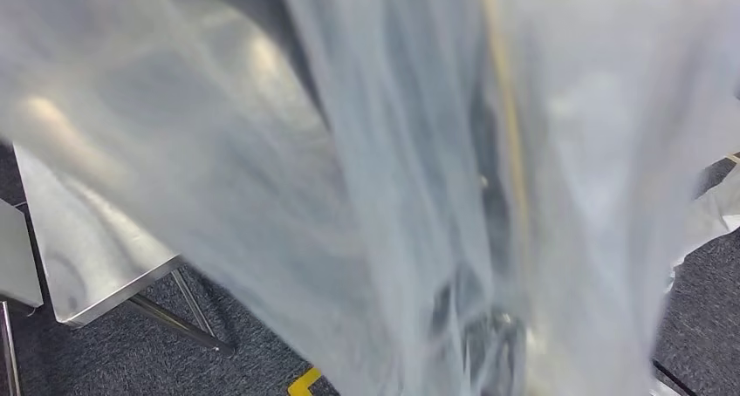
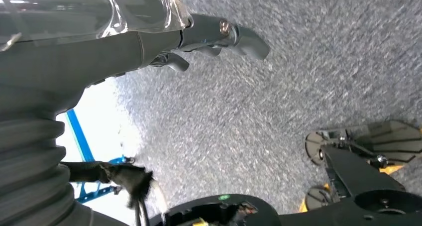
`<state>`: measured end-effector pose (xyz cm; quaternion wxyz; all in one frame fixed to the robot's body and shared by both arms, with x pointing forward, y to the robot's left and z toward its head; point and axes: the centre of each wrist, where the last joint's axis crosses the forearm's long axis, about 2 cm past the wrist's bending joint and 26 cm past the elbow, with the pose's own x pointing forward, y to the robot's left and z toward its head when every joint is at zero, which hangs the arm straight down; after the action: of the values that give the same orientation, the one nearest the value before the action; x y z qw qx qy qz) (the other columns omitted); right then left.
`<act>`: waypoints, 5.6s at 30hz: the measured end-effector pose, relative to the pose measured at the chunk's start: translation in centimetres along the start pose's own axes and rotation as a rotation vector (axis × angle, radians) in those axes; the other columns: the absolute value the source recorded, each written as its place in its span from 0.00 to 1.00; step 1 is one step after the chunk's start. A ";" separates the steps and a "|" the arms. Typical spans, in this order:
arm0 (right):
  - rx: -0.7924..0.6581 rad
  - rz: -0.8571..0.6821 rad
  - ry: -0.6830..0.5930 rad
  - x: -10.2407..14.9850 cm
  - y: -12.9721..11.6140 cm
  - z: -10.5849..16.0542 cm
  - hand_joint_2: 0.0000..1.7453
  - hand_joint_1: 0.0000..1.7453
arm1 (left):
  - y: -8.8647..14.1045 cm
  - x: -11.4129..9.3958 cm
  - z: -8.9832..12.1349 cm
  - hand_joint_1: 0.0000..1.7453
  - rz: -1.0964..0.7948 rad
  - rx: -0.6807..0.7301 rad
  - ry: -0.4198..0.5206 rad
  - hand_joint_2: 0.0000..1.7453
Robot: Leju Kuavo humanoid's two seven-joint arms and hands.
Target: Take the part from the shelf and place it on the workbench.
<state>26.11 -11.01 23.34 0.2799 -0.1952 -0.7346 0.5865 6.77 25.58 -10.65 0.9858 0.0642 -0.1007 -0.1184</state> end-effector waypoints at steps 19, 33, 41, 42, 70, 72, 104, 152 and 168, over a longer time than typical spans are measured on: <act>0.002 0.002 0.005 0.0 0.0 0.0 1.00 1.00 | -0.1 -0.2 0.0 0.00 -0.001 -0.012 0.006 1.00; 0.011 -0.014 0.008 -0.1 0.0 0.0 1.00 1.00 | -0.1 -0.1 0.0 0.00 -0.001 -0.013 0.004 1.00; 0.014 -0.010 0.012 -0.1 -0.1 0.0 1.00 1.00 | 0.0 -0.1 0.0 0.00 0.002 -0.013 0.008 1.00; 0.015 -0.008 0.013 -0.1 -0.1 0.0 1.00 1.00 | -0.1 -0.1 0.0 0.00 0.005 -0.014 0.010 1.00; 0.032 0.004 0.027 -0.3 -0.1 0.2 1.00 1.00 | -0.2 0.1 0.0 0.00 0.031 -0.030 0.044 1.00; 0.033 0.004 0.028 -0.4 -0.1 0.2 1.00 1.00 | -0.2 0.0 0.0 0.00 0.031 -0.031 0.045 1.00; 0.043 0.012 0.028 -0.4 0.0 0.3 1.00 1.00 | 0.0 0.1 0.0 0.00 0.027 -0.013 0.042 1.00; 0.129 0.079 0.046 -1.8 -0.4 0.3 1.00 1.00 | 0.1 0.0 0.0 0.00 0.027 -0.014 0.053 1.00; 0.141 0.089 0.038 -1.7 -0.2 0.3 1.00 1.00 | 0.0 0.0 0.0 0.00 0.026 -0.016 0.052 1.00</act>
<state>27.19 -12.33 23.13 0.2803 -0.2187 -0.6767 0.6447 6.74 25.61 -10.67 0.9900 0.0582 -0.0751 -0.1046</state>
